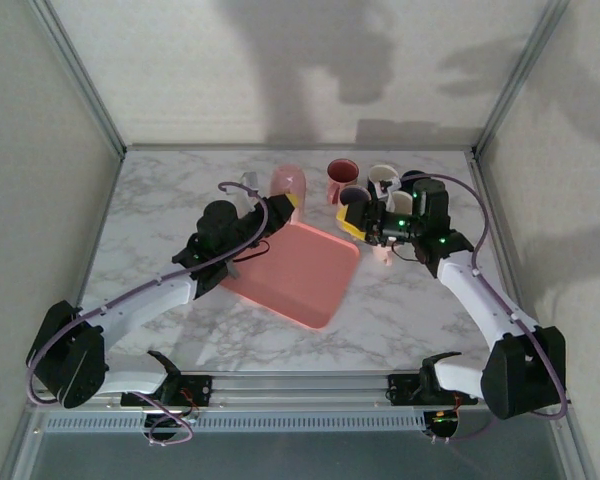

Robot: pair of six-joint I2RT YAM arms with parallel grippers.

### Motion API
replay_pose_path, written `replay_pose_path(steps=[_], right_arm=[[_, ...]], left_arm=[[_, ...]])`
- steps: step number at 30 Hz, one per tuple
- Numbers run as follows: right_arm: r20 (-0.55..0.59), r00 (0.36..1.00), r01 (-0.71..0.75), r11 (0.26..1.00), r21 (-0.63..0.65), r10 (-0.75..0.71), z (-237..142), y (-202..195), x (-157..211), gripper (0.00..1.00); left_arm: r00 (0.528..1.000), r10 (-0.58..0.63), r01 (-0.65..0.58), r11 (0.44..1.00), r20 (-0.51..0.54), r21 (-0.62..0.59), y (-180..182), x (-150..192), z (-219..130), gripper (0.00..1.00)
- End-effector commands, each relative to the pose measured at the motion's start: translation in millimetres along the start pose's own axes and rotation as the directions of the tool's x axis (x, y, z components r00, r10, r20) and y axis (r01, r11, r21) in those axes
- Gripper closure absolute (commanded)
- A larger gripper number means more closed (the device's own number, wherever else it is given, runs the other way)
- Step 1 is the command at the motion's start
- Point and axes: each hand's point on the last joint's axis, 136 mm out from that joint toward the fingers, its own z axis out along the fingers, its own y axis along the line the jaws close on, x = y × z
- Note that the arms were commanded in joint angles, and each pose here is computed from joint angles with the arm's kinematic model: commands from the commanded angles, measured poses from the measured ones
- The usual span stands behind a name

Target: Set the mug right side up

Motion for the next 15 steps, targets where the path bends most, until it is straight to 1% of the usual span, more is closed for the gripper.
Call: replay_pose_path(steps=[1, 7, 15], right_arm=[[0.056, 0.992, -0.106, 0.991, -0.083, 0.111, 11, 8, -12, 0.47], [0.115, 0.968, -0.204, 0.965, -0.167, 0.224, 25, 19, -22, 0.44], [0.187, 0.935, -0.244, 0.931, -0.273, 0.300, 23, 40, -41, 0.43]], left_arm=[[0.995, 0.007, -0.029, 0.973, 0.094, 0.229, -62, -28, -8, 1.00], [0.991, 0.005, -0.043, 0.957, 0.134, 0.288, -83, -38, -8, 1.00], [0.985, -0.010, -0.055, 0.930, 0.173, 0.364, -114, -52, -3, 1.00]])
